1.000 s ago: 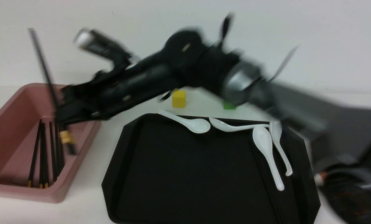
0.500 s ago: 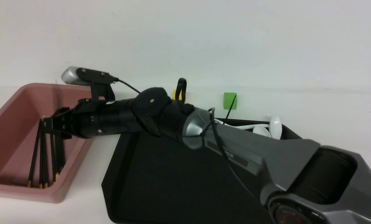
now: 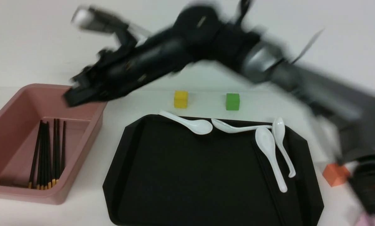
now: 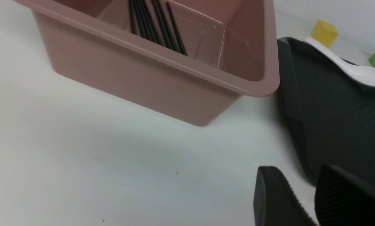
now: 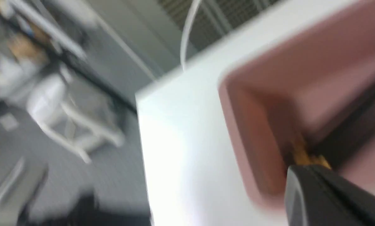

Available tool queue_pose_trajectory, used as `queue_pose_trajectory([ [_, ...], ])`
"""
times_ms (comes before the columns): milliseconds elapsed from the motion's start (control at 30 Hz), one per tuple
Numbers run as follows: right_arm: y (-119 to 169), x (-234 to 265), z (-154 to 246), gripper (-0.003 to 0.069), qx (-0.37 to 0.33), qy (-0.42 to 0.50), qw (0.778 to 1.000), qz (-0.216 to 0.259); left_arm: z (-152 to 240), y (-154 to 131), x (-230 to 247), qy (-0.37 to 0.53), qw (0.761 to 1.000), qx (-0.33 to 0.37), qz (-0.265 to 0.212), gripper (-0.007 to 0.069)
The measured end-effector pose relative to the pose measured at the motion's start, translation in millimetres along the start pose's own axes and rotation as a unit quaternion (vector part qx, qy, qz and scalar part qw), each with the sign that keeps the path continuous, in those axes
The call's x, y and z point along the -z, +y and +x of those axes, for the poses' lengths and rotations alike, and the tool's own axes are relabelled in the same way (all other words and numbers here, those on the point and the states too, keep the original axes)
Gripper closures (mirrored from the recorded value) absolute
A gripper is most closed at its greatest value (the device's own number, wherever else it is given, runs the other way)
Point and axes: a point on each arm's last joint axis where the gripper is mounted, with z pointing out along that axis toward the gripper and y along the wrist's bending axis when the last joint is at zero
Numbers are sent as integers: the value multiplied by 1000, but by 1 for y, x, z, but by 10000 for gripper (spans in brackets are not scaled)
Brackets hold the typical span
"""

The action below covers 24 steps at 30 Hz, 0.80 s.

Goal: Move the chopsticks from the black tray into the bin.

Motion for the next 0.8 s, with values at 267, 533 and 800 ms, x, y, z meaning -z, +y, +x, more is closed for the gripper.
queue_pose_trajectory([
  [267, 34, 108, -8, 659, -2, 48, 965, 257, 0, 0, 0, 0, 1000, 0, 0, 407],
  [533, 93, 202, 6, 657, 25, -13, 937, 348, 0, 0, 0, 0, 1000, 0, 0, 396],
  [800, 147, 278, 90, 654, 17, -26, 923, 383, 0, 0, 0, 0, 1000, 0, 0, 389],
])
